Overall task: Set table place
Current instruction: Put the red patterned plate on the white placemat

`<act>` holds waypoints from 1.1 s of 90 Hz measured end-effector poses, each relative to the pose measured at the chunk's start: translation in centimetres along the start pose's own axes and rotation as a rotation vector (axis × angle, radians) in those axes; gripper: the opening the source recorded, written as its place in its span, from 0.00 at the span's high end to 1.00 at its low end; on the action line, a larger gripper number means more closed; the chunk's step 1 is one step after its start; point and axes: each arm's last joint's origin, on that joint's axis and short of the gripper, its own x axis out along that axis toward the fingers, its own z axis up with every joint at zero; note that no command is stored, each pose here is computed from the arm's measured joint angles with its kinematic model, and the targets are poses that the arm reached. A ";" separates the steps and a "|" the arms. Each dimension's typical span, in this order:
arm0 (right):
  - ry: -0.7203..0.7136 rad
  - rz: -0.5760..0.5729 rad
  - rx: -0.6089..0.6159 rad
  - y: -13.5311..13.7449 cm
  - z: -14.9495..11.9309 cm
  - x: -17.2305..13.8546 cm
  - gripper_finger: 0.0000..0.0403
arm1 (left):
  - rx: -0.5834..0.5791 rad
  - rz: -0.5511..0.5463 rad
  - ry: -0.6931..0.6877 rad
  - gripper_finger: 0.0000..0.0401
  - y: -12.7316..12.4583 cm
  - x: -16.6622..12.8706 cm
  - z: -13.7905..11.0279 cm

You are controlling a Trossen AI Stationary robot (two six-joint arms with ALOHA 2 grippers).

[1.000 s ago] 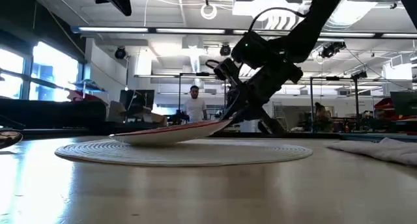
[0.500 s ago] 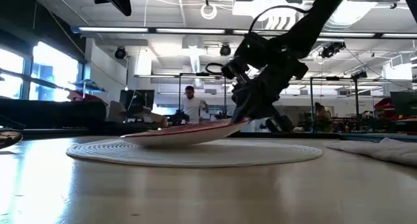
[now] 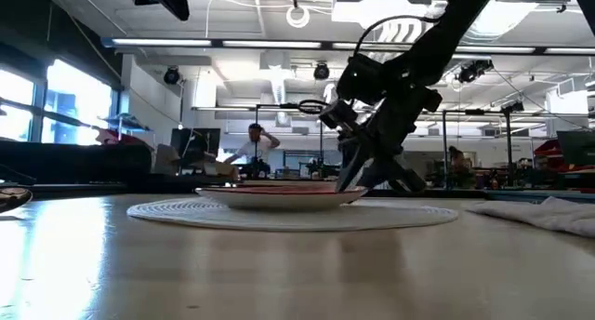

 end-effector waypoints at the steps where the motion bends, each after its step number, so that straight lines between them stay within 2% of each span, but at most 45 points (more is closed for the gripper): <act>1: -0.001 -0.001 -0.002 0.0 0.0 -0.1 0.74 | 0.000 -0.001 0.001 0.96 0.0 0.0 0.0; 17: -0.040 0.014 -0.033 1.1 -0.4 -2.3 0.56 | -0.053 -0.005 0.040 0.96 -0.6 -0.1 -0.8; 35: -0.106 0.020 -0.034 2.4 -1.3 -5.1 0.53 | -0.221 0.030 0.126 0.96 -1.3 1.3 -2.5; 43: -0.079 -0.011 -0.025 2.3 -1.8 -5.3 0.56 | -0.268 0.036 0.172 0.96 -1.8 2.4 -3.5; 54: -0.025 -0.123 -0.032 1.1 -2.3 -5.3 0.61 | -0.293 0.048 0.231 0.96 -2.3 3.6 -4.9; 80: 0.023 -0.345 -0.207 -1.7 -1.5 -4.8 0.77 | -0.429 0.048 0.245 0.96 -3.8 5.2 -7.0; 99: 0.077 -0.374 -0.277 -1.9 -2.1 -2.3 0.93 | -0.464 0.052 0.233 0.96 -4.1 5.2 -7.3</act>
